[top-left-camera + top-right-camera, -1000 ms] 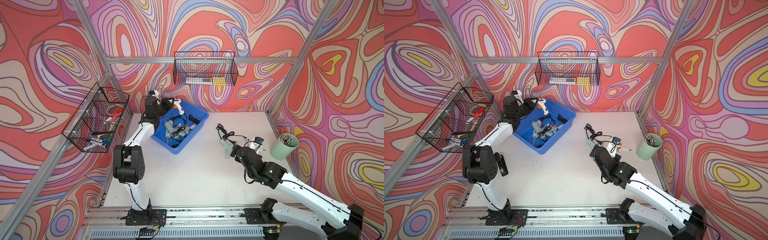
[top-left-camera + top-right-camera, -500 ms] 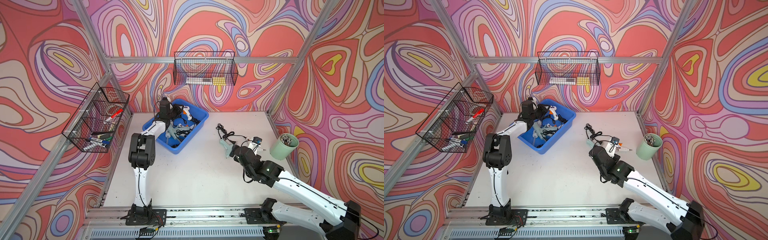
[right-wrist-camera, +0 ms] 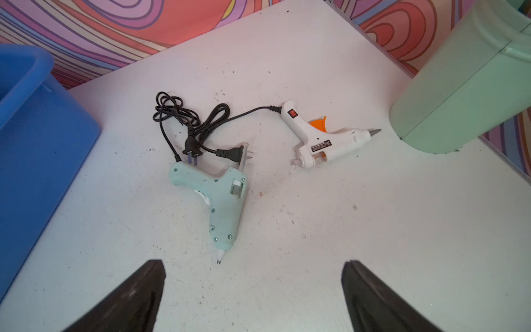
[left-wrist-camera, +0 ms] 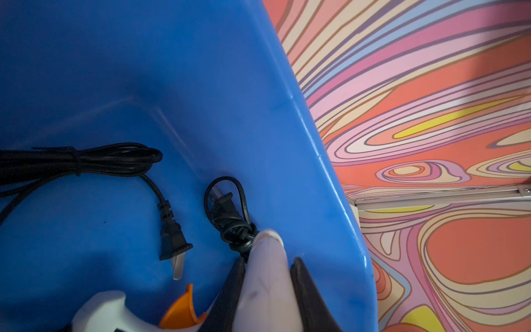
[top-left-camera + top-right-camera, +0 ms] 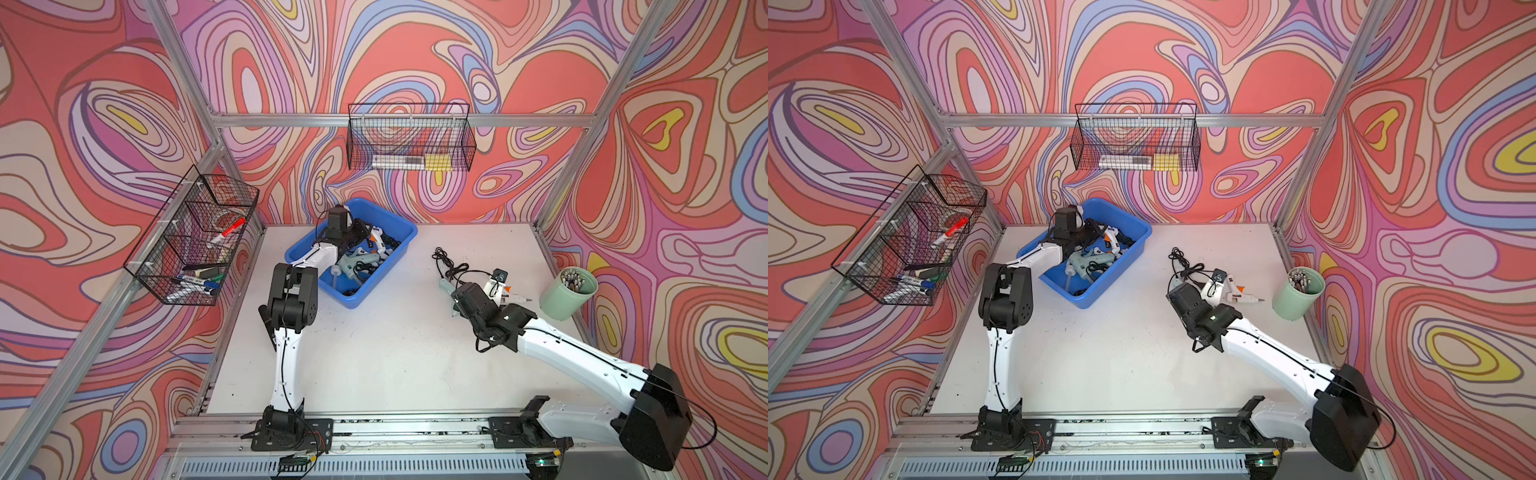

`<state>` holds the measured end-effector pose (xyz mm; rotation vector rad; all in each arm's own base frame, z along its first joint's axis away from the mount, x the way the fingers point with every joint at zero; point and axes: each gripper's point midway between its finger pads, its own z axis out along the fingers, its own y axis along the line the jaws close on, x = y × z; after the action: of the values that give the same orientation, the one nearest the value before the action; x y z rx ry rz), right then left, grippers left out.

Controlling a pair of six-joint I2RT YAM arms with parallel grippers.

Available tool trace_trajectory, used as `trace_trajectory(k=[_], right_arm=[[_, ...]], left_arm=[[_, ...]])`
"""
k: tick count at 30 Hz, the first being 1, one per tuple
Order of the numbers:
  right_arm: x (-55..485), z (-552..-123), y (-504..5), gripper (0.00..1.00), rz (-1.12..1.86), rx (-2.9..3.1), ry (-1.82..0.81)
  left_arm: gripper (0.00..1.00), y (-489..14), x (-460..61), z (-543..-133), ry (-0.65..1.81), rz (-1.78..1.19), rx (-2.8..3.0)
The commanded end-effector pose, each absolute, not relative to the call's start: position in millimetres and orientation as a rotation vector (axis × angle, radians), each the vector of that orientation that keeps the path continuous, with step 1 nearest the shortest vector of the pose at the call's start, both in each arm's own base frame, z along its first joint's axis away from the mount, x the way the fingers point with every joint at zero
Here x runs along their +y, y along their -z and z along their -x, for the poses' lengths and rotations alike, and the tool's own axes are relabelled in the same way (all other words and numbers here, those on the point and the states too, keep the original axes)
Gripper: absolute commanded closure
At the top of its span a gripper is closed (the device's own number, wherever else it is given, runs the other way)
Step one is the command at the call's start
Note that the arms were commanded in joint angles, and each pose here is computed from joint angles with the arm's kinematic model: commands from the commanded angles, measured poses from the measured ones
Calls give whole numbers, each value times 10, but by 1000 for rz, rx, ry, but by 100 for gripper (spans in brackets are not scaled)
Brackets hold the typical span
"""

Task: Put the hot melt glue gun into the storage box
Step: Place the hot melt adhesive gun in the storage box, then pick up the hot melt adhesive gun from the center of the board.

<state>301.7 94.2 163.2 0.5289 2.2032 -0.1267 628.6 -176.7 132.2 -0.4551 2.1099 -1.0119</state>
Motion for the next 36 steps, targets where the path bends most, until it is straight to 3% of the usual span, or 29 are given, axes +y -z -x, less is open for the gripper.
trace_trajectory(k=[1,6,14,26,36], right_arm=[[968,-3105,-1608,2,-519,2230,96],[997,-3171,-1423,2,-505,2299,55],[992,-3248,-1090,2,-514,2380,53],[997,-3338,-778,2,-527,2461,7],[1123,-3474,-481,5,-481,2558,-34]], left_arm=[[81,-1194,-1836,-6261,997,408,2159],[57,-1114,-1789,-6226,936,392,2199],[45,-1217,-1692,-6206,836,371,2218],[2,-1581,-1276,-5896,552,480,2303],[1,-1783,-973,-5546,397,542,2346]])
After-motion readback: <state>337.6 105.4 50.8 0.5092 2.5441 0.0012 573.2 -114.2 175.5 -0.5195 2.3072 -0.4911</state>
